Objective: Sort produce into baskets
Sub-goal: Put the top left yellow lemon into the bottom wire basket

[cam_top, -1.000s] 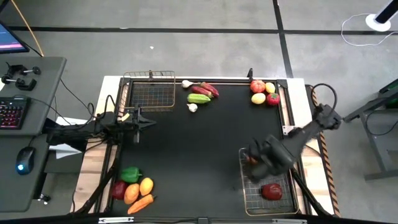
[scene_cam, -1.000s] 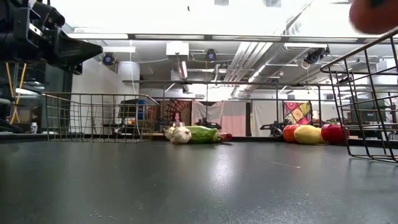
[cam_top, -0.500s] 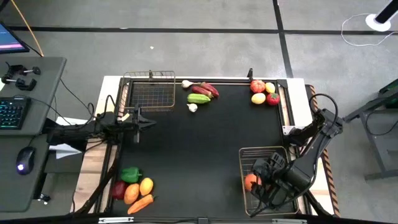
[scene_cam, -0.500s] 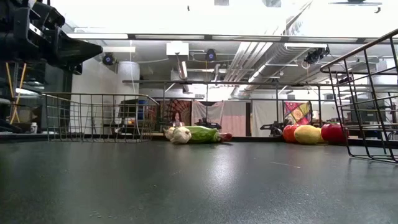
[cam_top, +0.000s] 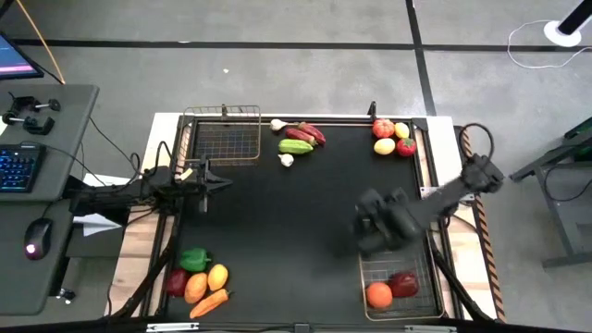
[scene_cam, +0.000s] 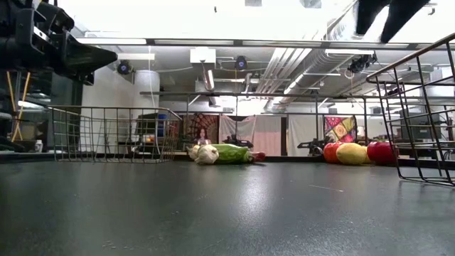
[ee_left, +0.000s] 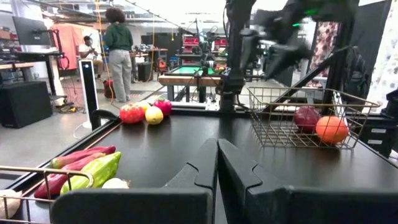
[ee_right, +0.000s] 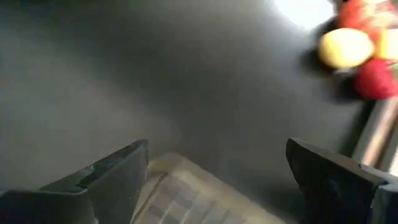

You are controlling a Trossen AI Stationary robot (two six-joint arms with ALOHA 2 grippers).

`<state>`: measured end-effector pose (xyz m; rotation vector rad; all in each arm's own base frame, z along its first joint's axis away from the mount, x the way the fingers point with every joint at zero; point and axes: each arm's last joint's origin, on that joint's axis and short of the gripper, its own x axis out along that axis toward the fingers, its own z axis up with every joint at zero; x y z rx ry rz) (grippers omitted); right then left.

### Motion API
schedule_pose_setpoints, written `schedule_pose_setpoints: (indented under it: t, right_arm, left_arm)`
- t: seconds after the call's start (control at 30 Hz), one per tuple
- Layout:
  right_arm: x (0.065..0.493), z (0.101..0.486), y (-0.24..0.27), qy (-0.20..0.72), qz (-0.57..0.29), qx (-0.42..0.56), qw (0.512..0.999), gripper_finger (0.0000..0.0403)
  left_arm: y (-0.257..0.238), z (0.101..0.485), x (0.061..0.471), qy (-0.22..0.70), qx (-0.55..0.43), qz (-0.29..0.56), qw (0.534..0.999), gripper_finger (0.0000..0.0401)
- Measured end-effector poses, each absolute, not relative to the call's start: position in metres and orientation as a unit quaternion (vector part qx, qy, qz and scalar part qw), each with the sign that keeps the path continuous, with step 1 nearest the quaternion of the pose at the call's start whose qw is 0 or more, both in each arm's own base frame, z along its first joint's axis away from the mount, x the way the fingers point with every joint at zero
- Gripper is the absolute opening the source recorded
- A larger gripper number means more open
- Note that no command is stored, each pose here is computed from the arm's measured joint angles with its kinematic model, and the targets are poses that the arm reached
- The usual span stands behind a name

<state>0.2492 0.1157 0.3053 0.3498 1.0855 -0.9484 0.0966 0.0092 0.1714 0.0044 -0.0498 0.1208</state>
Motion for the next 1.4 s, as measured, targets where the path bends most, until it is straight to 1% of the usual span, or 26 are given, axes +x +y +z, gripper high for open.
schedule_pose_setpoints:
  t: [0.17,0.3,0.37,0.43,0.53,0.67,0.8,0.97,1.13,1.33,1.4]
  right_arm:
    - [0.264,0.274,0.032,0.561,-0.498,0.133,0.648,0.0371]
    - [0.254,0.243,-0.035,0.612,-0.529,0.141,0.57,0.0371]
    - [0.247,0.23,-0.062,0.622,-0.536,0.163,0.546,0.0371]
    - [0.243,0.218,-0.084,0.617,-0.539,0.189,0.542,0.0371]
    - [0.241,0.207,-0.109,0.589,-0.543,0.223,0.556,0.0371]
    - [0.241,0.201,-0.134,0.52,-0.576,0.258,0.576,0.0371]
    - [0.241,0.196,-0.148,0.434,-0.626,0.299,0.574,0.0371]
    - [0.24,0.175,-0.144,0.354,-0.662,0.347,0.562,0.0371]
    - [0.231,0.157,-0.13,0.307,-0.704,0.363,0.527,0.0371]
    - [0.236,0.173,-0.116,0.236,-0.728,0.341,0.547,0.0371]
    - [0.235,0.177,-0.114,0.207,-0.744,0.345,0.534,0.0371]
  left_arm:
    - [0.009,0.171,0.097,-0.025,0.002,0.06,0.998,0.0001]
    - [0.009,0.171,0.097,-0.025,0.002,0.06,0.998,0.0001]
    - [0.009,0.172,0.097,-0.025,0.002,0.06,0.998,0.0001]
    - [0.009,0.172,0.097,-0.025,0.002,0.06,0.998,0.0001]
    - [0.009,0.171,0.097,-0.025,0.002,0.061,0.998,0.0001]
    - [0.009,0.171,0.097,-0.025,0.002,0.06,0.998,0.0001]
    - [0.009,0.172,0.097,-0.025,0.002,0.06,0.998,0.0001]
    - [0.009,0.172,0.097,-0.025,0.002,0.06,0.998,0.0001]
    - [0.009,0.171,0.097,-0.025,0.002,0.06,0.998,0.0001]
    - [0.009,0.172,0.097,-0.025,0.002,0.061,0.998,0.0001]
    - [0.009,0.171,0.097,-0.025,0.002,0.06,0.998,0.0001]
